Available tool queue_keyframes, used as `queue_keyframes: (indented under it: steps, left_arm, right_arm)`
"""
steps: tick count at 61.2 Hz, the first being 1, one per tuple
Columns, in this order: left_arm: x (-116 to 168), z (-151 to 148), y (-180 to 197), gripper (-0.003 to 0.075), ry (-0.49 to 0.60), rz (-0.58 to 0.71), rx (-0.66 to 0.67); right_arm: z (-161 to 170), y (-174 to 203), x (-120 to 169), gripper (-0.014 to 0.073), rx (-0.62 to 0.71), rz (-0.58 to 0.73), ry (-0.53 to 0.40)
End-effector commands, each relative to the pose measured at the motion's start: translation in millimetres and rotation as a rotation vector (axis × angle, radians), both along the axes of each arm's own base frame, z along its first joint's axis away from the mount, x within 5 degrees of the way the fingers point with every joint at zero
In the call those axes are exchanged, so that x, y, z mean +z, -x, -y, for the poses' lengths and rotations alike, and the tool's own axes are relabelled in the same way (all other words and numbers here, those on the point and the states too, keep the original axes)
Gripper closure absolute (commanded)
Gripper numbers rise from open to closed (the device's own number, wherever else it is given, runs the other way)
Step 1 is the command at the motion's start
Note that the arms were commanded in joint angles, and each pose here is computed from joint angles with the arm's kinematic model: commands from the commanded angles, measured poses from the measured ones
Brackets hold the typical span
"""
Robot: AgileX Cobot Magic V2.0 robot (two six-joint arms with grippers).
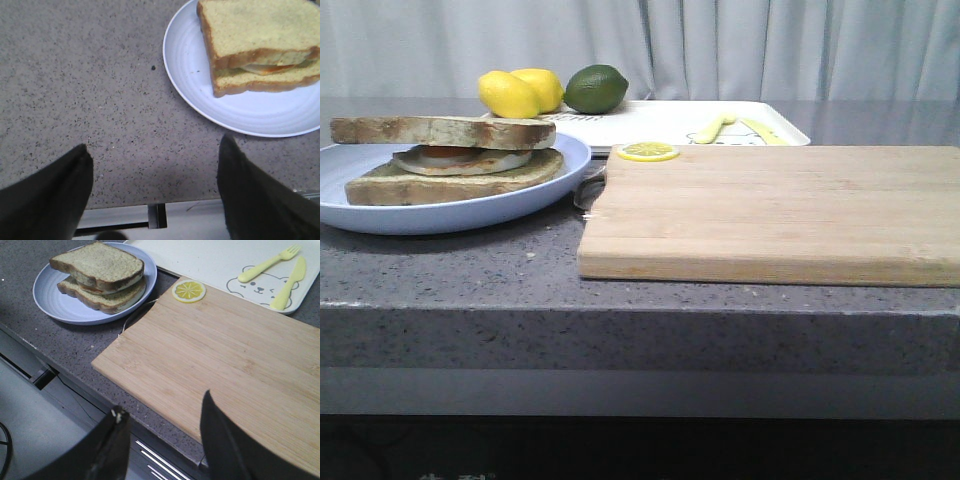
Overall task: Place bread and move sandwich to tray
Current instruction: 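Grasp the rim of the blue plate with the left gripper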
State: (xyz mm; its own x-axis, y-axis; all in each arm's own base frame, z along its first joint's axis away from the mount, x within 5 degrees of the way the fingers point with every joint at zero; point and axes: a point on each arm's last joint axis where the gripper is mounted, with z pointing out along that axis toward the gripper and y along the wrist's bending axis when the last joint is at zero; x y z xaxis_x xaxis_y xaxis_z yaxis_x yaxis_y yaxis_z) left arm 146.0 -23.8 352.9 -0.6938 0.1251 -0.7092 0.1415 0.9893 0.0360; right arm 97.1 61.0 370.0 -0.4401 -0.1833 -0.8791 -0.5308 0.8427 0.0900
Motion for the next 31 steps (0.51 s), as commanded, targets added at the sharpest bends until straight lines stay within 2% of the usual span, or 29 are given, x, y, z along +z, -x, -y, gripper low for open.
queue_keyframes:
  steps: [1,6,16,21,31]
  left_arm:
    - [9.9,5.0,-22.8,0.0209,-0.008,0.003,-0.004]
    - [5.5,9.8,-44.6,0.0209,-0.022,-0.08,-0.001]
    - [2.1,14.8,-84.2,0.0209,-0.01,-0.158,-0.005]
    - [-0.8,13.9,-102.7,0.0209,0.052,-0.19,-0.027]
    - [-5.3,2.6,-136.4,0.0209,0.251,-0.21,-0.07]
  right_arm:
    - [1.2,-1.1,13.5,0.0235,-0.018,0.08,-0.042]
    - [1.2,-1.1,13.5,0.0235,-0.018,0.08,-0.042]
    - [1.2,-1.1,13.5,0.0235,-0.018,0.08,-0.042]
    - [1.2,-1.1,13.5,0.0235,-0.018,0.08,-0.042]
    - [1.2,-1.1,13.5,0.0235,-0.018,0.08,-0.042]
